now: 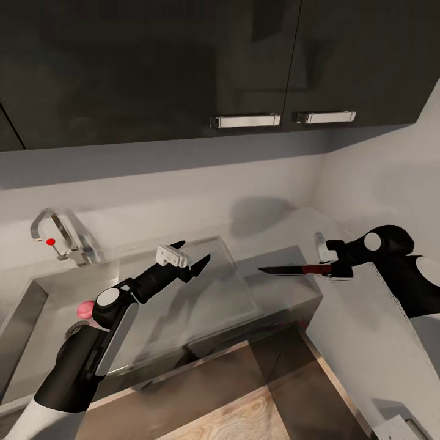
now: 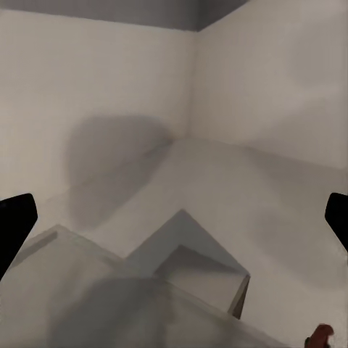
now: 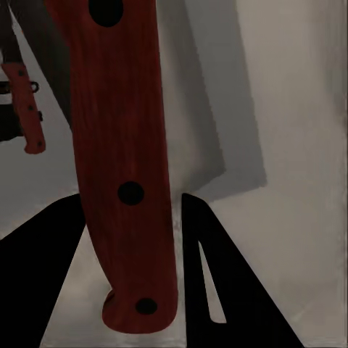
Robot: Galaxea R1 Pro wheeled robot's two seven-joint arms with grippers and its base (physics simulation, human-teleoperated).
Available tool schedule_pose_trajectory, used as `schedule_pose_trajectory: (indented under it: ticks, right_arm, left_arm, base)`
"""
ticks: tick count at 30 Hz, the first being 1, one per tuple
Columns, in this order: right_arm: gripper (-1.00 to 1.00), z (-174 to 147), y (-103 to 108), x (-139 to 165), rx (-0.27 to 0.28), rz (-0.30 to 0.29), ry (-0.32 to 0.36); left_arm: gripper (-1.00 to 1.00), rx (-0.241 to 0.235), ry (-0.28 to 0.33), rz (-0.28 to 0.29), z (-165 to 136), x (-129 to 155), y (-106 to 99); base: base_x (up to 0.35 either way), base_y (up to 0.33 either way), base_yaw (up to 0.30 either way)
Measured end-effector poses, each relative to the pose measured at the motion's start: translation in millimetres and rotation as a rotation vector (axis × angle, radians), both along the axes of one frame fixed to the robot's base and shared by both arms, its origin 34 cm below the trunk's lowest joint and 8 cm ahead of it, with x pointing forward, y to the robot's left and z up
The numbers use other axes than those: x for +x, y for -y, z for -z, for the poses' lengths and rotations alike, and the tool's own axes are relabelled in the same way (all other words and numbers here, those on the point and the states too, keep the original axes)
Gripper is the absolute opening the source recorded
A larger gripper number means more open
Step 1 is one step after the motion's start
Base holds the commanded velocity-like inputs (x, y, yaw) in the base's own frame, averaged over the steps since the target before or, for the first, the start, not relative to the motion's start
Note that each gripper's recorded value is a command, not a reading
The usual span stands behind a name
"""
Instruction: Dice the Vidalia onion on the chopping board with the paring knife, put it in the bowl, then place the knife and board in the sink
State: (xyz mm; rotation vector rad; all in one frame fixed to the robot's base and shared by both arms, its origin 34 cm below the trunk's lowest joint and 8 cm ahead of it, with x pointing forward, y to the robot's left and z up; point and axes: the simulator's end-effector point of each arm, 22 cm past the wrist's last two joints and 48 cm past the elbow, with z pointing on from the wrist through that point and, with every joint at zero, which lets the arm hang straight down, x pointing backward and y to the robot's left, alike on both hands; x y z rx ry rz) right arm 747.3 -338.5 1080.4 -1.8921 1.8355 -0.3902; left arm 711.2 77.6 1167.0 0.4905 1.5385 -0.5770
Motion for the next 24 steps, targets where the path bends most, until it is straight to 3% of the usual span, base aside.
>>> schedule_pose_trajectory:
  ticks: [8,12,18,24]
  right_arm:
    - [-1.00,-17.9,28.5,12.5,0.004,0.087,0.073]
    - [-1.00,-20.7,30.5,14.3,0.015,0.111,0.081]
    - [-1.00,-27.7,34.1,18.8,0.070,0.243,0.099]
    - [-1.00,-28.7,25.2,20.9,0.121,0.271,0.101]
  left_arm:
    - [1.00,0.008,-0.026,-0.002,5.6,0.3,-1.5]
    - [1.00,0.010,-0.034,-0.001,7.2,0.2,-1.5]
    - [1.00,0.011,-0.036,0.000,7.8,0.0,-1.1]
    - [1.00,0.012,-0.038,0.001,8.2,-0.3,-0.5]
  base:
    - [0.000,0.000,0.000]
    - [0.000,0.000,0.000]
    - [0.000,0.000,0.000]
    - [0.000,0.000,0.000]
